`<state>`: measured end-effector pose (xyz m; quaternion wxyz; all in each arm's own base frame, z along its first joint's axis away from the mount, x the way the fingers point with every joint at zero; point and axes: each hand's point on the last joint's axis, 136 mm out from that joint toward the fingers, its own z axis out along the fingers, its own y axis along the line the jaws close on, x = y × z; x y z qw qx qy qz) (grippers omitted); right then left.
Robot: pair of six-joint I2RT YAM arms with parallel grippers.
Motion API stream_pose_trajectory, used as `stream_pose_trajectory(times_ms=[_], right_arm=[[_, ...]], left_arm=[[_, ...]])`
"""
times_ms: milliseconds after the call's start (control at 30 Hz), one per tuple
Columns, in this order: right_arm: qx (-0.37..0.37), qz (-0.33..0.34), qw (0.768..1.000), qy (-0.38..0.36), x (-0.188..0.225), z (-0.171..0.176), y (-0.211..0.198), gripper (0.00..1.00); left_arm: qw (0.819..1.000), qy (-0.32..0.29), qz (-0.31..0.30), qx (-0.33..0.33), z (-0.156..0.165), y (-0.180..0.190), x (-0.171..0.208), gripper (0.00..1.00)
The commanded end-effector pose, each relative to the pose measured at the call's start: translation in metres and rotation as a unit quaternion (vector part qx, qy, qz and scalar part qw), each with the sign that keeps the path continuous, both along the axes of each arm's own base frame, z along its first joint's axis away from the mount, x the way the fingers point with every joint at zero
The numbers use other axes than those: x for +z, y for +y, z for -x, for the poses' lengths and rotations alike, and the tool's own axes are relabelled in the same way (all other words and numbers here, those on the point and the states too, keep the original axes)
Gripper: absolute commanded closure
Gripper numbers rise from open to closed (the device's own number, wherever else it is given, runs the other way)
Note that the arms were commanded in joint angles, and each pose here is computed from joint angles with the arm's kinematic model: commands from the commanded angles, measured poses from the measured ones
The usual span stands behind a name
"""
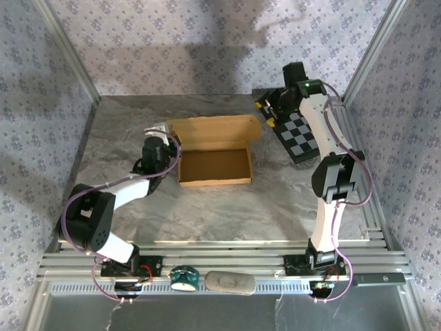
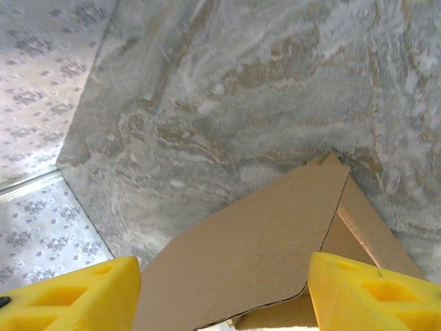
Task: Fold the paper box
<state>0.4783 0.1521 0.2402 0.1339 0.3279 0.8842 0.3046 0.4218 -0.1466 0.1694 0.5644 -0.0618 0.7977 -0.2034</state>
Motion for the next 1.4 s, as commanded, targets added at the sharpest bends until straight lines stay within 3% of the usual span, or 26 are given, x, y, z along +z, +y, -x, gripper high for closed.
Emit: stream_pose_trajectory(times_ms=[0, 267, 500, 767, 1167, 1367], right_arm=[[-0.005, 0.018, 0.999, -0.027, 0.010, -0.007, -0.016, 0.34], [0.055, -0.013, 0.998, -0.009, -0.021, -0.030, 0.014, 0.38], [0.073, -0.022, 0.997, 0.033, -0.024, 0.001, 0.038, 0.38], [0.033, -0.049, 0.995, 0.076, -0.034, 0.031, 0.042, 0.36], [-0.028, -0.063, 0.992, 0.110, -0.035, 0.049, 0.028, 0.35], [-0.039, -0.091, 0.987, 0.127, -0.039, 0.057, 0.040, 0.34]], left_arm=[[1.000, 0.001, 0.000, -0.004, -0.006, -0.003, 0.003, 1.00], [1.000, 0.002, -0.003, -0.004, -0.008, -0.002, 0.005, 1.00], [1.000, 0.008, 0.001, -0.004, -0.011, -0.004, 0.003, 1.00], [1.000, 0.018, 0.017, 0.002, -0.013, -0.006, 0.000, 1.00], [0.999, 0.024, 0.032, 0.014, -0.011, -0.009, -0.003, 1.00], [0.999, 0.027, 0.035, 0.011, -0.010, -0.013, -0.005, 1.00]])
